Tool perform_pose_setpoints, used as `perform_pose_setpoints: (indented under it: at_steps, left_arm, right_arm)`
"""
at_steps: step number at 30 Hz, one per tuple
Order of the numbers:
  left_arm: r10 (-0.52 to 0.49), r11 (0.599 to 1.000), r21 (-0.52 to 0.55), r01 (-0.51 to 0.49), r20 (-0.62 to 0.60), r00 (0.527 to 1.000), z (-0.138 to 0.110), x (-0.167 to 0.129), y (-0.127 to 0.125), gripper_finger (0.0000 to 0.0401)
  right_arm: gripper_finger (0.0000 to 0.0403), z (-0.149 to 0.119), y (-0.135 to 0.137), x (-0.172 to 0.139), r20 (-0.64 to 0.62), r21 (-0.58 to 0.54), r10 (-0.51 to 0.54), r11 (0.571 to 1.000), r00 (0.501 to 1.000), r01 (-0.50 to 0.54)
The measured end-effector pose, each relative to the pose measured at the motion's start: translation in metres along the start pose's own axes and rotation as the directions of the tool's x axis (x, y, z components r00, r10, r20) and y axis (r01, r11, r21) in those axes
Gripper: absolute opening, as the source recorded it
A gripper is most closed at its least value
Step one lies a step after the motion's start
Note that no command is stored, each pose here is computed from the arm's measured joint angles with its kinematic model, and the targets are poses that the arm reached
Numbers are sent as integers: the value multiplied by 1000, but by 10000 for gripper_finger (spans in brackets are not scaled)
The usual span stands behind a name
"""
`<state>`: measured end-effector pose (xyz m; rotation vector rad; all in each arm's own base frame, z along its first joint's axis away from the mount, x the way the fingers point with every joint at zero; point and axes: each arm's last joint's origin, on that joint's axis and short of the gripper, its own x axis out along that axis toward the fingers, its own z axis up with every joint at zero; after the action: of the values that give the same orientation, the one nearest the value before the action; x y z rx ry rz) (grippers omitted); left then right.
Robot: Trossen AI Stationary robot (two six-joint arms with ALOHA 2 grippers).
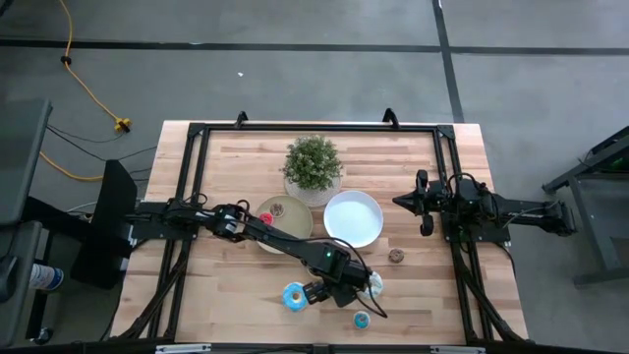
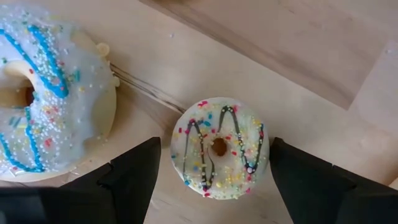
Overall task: Pick & Place donuts
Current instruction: Put the small white donut on the brown plate
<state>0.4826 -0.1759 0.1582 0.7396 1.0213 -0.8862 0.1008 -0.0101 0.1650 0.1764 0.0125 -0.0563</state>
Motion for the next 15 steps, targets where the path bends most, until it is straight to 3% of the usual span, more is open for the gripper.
perform_pose_setpoints:
  at_steps: [15]
  left_arm:
    - [-5, 998, -70, 4, -8, 1000, -1, 0, -1, 205]
  right_arm:
    - [0, 0, 0, 0, 0, 0, 0, 1000, 1000, 0]
